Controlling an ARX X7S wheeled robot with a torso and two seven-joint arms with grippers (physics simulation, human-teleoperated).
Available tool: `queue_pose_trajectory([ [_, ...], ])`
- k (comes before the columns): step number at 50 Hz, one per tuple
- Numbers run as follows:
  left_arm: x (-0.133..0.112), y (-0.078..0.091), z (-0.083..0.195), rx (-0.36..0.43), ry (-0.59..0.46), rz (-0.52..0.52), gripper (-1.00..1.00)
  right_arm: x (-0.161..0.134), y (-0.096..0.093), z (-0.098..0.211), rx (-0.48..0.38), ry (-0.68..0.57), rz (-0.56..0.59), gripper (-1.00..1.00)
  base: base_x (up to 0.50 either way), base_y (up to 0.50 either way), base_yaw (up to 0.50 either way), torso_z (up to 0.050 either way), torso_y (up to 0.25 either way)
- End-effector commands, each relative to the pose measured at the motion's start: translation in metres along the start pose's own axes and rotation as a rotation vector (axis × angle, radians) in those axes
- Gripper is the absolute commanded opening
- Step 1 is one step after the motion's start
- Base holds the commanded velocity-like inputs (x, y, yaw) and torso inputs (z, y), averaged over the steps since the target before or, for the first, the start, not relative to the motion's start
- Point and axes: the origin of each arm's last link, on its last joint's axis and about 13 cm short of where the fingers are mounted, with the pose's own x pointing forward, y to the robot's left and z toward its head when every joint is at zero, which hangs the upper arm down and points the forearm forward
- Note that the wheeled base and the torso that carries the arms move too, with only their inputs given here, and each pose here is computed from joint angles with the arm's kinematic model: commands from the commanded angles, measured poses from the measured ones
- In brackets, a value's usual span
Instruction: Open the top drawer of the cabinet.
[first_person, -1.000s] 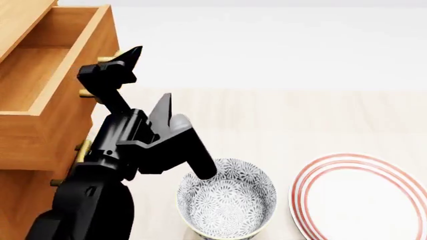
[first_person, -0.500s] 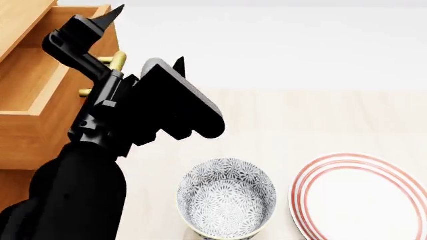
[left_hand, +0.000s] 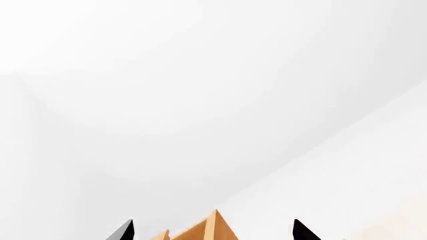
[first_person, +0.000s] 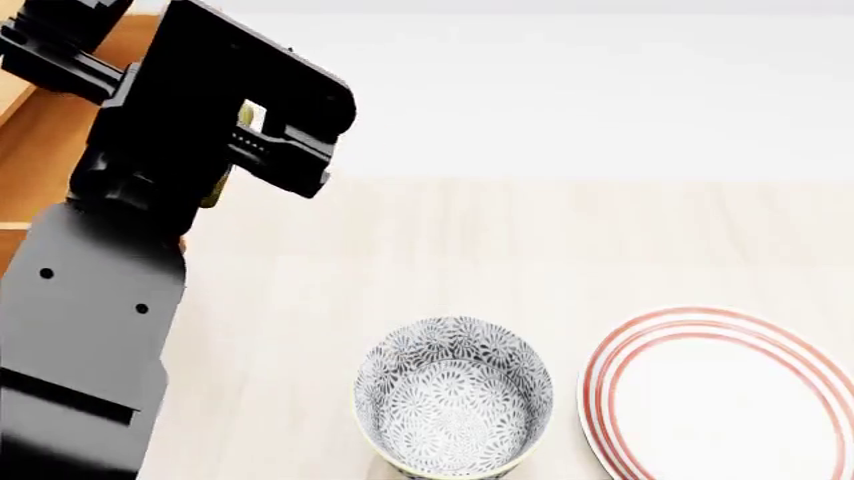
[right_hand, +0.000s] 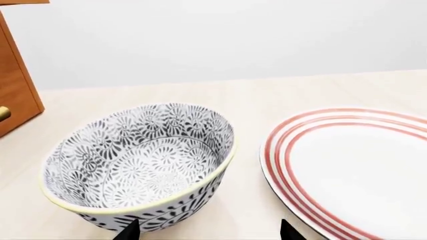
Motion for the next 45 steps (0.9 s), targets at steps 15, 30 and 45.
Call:
queue_pose_trajectory([
  [15, 0.034, 0.027, -0.014, -0.058, 0.099, 0.091, 1.00, 0.003, 0.000, 0.002, 0.011, -0.013, -0.008, 1.00, 0.00, 0.00, 0.00, 0.000, 0.000],
  [30, 0.044, 0.029, -0.013, -0.082, 0.121, 0.072, 1.00, 0.003, 0.000, 0.001, 0.010, -0.013, -0.007, 1.00, 0.00, 0.00, 0.00, 0.000, 0.000],
  [45, 0.053, 0.035, -0.003, -0.371, 0.244, 0.072, 1.00, 0.004, 0.000, 0.001, 0.009, -0.011, -0.003, 1.00, 0.00, 0.00, 0.00, 0.000, 0.000],
])
